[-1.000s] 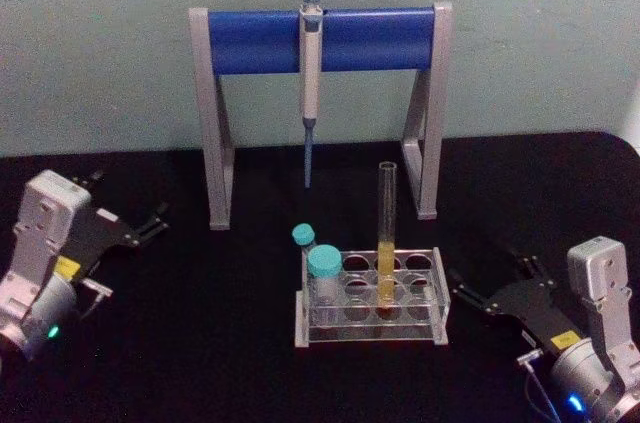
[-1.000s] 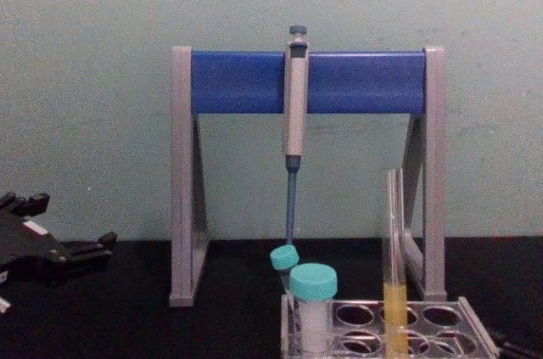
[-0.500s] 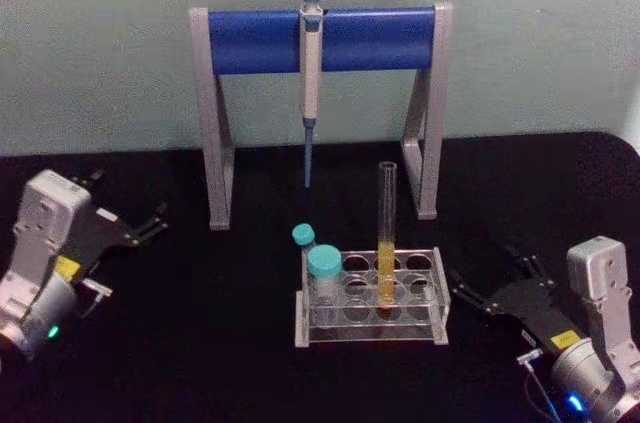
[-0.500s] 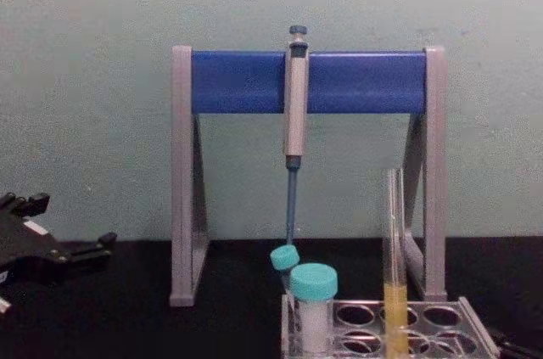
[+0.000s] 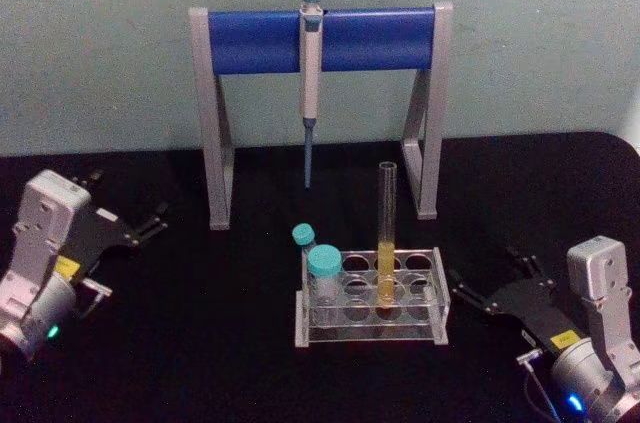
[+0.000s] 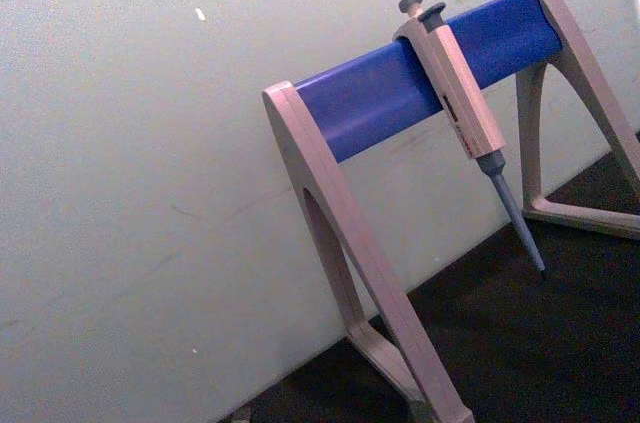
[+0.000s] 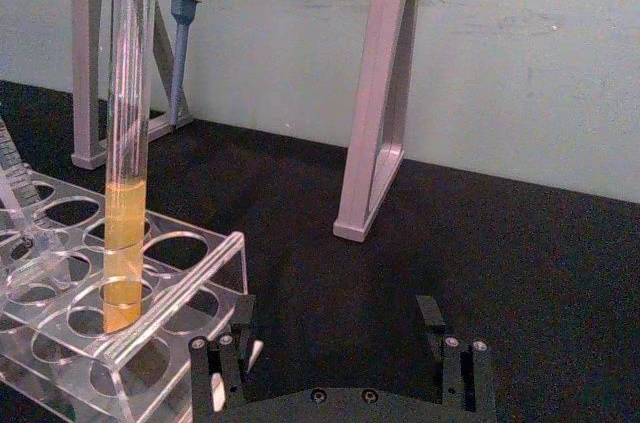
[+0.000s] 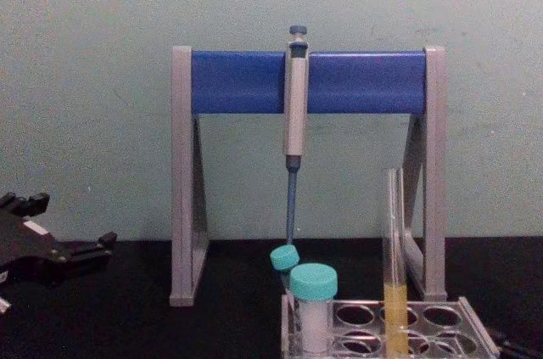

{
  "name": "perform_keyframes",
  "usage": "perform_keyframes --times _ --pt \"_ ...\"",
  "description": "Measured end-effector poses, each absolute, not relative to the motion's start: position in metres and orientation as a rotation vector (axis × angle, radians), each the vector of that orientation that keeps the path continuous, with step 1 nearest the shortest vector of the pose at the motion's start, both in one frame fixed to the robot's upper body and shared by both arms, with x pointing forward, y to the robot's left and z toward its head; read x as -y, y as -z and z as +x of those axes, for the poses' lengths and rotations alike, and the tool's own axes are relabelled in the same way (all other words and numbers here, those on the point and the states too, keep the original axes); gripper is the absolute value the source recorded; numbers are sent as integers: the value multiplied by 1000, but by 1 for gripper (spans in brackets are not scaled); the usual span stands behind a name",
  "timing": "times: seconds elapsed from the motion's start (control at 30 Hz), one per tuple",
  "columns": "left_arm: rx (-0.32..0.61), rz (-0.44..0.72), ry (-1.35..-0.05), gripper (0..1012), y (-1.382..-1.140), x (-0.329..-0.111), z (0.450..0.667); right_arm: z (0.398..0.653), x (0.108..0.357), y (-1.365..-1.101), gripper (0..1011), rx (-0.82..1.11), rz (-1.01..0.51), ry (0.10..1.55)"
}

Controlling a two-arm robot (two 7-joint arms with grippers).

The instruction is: Pick up the test tube from the test tube rack, shake it, then place it back into the test tube rack.

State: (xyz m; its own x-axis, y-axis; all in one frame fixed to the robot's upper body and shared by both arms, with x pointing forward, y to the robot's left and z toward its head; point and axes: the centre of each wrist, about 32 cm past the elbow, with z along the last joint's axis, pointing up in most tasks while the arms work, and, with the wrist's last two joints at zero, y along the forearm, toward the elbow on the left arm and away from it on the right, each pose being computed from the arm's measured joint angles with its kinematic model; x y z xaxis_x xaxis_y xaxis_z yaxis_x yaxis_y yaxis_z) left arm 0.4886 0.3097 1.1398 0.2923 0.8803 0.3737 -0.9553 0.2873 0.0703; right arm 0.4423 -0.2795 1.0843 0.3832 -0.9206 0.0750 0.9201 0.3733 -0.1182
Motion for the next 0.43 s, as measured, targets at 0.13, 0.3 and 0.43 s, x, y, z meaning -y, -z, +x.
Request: perform_keyframes --times 0.13,0.3,0.43 --pt "285 304 -1248 1010 -1140 -310 489 442 279 -1084 1000 -4 -149 1179" --pt "285 304 -1248 1010 -1140 -310 489 442 279 -1084 1000 -4 -149 1179" --pt "285 304 -1248 1010 -1140 -310 489 442 279 -1084 1000 -4 -149 1179"
